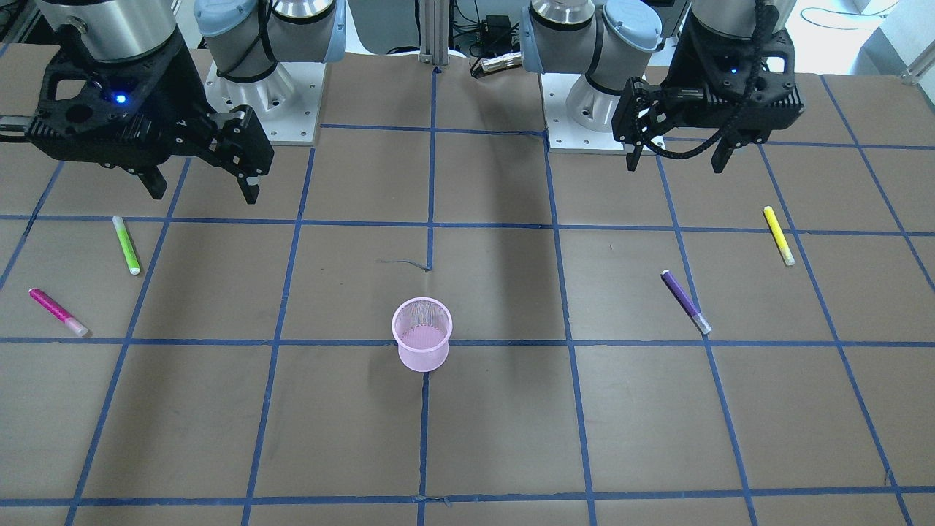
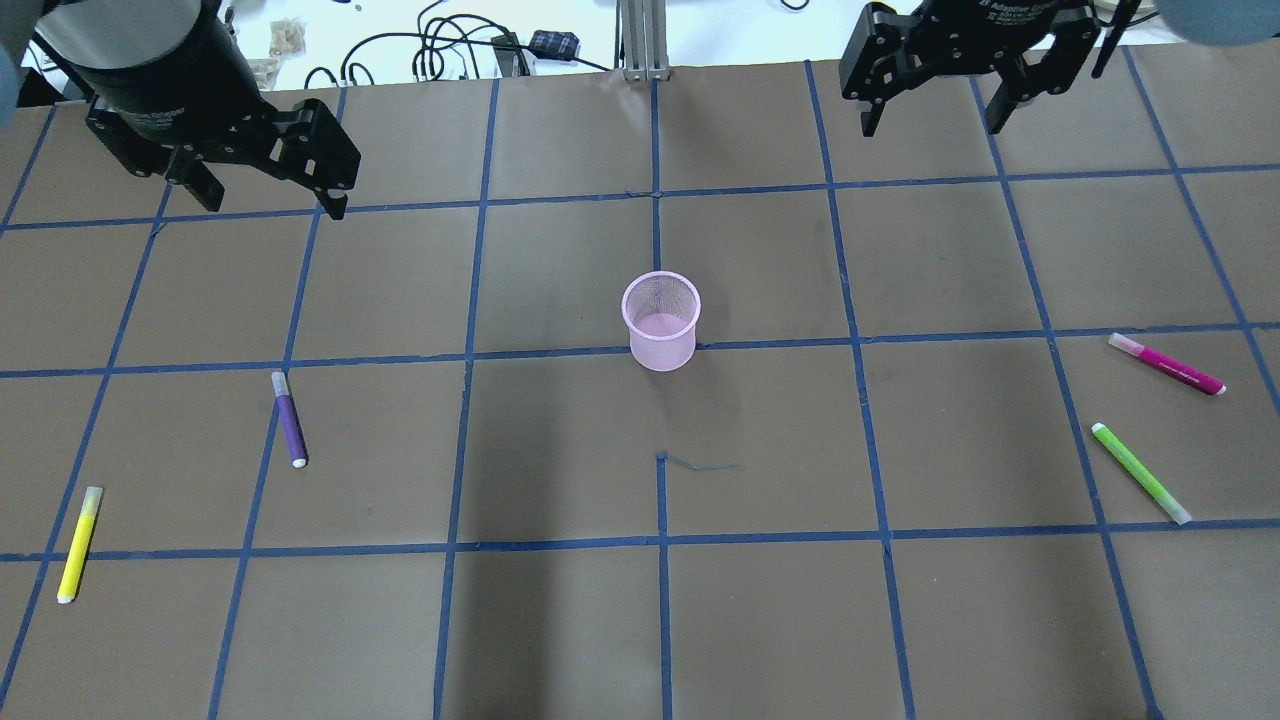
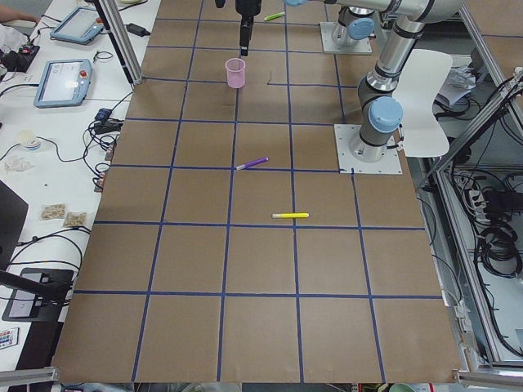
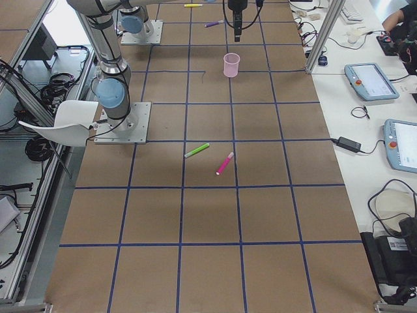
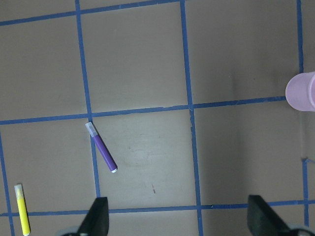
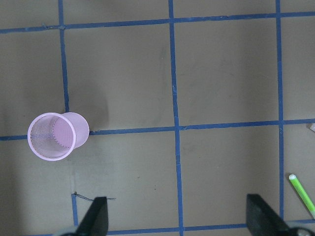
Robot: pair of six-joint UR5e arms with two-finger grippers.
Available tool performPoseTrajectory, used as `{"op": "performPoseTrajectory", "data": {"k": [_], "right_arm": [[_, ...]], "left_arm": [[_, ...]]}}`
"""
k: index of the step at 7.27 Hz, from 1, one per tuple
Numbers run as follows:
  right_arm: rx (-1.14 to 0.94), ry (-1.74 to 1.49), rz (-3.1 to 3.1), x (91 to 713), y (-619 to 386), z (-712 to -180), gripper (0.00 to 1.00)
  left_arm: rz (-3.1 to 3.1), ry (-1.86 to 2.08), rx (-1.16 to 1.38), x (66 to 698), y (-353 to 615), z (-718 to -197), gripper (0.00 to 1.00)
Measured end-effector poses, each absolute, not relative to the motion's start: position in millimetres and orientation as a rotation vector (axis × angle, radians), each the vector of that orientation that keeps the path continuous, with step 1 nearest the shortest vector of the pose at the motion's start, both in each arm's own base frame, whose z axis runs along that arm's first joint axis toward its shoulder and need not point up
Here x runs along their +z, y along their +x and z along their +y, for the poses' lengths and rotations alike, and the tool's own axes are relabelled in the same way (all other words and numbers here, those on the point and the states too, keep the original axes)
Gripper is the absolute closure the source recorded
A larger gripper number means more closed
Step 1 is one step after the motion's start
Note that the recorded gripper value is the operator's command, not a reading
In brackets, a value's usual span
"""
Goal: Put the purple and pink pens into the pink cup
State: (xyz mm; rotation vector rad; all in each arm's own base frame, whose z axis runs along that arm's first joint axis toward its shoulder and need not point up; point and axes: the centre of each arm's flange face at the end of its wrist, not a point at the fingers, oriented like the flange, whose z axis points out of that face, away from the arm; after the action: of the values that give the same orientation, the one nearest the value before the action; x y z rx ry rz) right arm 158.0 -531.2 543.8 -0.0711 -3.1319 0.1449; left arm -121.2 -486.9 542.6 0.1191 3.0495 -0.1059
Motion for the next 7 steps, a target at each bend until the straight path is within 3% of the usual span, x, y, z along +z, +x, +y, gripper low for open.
{"op": "performPoseTrajectory", "data": {"k": [5,7], "right_arm": [[0.131,-0.042,-3.150,545.0,126.7,-538.7,0.00],[0.082,0.220,-3.176,549.4,63.4,-536.8,0.00]], "left_arm": [[3.053,0.122,-0.021,519.1,-119.1,-474.9,0.00],[3.020,0.086,0.078,480.9,-96.7,-470.5,0.00]]}}
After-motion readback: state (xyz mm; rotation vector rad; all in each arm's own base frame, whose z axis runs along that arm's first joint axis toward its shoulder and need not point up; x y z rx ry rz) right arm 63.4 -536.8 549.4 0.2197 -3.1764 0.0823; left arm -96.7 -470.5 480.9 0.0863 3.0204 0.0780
